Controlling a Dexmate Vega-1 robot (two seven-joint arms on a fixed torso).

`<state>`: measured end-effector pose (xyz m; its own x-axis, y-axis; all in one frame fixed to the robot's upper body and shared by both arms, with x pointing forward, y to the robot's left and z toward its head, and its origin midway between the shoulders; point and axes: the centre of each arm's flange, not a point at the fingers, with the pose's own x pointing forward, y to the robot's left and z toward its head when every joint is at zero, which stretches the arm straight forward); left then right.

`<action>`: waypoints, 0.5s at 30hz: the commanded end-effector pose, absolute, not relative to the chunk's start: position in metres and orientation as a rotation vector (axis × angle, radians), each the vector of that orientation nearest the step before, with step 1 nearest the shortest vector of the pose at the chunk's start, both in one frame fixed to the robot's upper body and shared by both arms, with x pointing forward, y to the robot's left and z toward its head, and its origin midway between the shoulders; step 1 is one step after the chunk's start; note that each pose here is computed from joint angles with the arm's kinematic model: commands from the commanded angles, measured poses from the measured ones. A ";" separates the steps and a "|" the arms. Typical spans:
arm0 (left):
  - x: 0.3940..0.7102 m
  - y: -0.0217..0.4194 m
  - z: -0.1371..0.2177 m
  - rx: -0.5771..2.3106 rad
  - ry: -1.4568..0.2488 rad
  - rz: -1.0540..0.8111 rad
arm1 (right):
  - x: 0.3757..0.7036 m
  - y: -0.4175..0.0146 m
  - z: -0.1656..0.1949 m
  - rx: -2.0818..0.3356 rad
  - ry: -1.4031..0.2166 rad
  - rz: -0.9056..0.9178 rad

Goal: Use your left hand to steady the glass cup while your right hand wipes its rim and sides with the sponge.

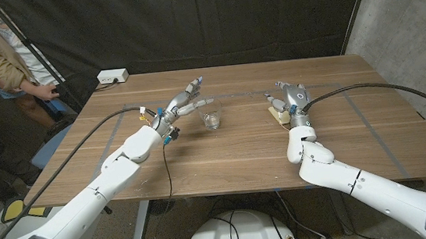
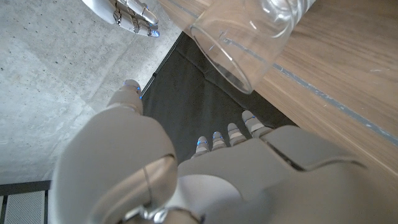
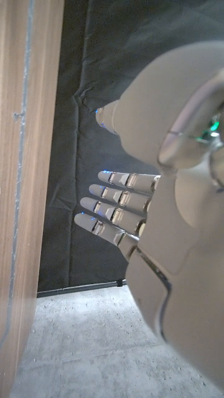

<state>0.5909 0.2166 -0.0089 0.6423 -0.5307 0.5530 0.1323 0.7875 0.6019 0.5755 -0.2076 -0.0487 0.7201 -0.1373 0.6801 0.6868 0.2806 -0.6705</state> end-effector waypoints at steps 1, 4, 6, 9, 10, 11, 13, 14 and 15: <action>0.586 0.225 0.001 0.497 -0.838 -0.417 | 0.553 -0.206 -0.032 -1.003 -0.678 -0.555; 0.585 0.229 0.004 0.488 -0.848 -0.422 | 0.550 -0.208 -0.029 -0.967 -0.693 -0.547; 0.584 0.231 0.006 0.476 -0.854 -0.426 | 0.548 -0.210 -0.028 -0.928 -0.699 -0.536; 0.582 0.236 0.008 0.461 -0.864 -0.429 | 0.548 -0.211 -0.026 -0.870 -0.713 -0.515; 0.582 0.238 0.009 0.458 -0.867 -0.432 | 0.548 -0.211 -0.025 -0.850 -0.719 -0.507; 0.582 0.240 0.009 0.453 -0.871 -0.434 | 0.548 -0.212 -0.024 -0.826 -0.725 -0.496; 0.581 0.243 0.010 0.446 -0.874 -0.440 | 0.548 -0.213 -0.023 -0.772 -0.734 -0.467; 0.581 0.245 0.010 0.446 -0.876 -0.444 | 0.549 -0.213 -0.022 -0.740 -0.743 -0.447; 0.581 0.247 0.010 0.443 -0.877 -0.447 | 0.550 -0.214 -0.022 -0.704 -0.751 -0.431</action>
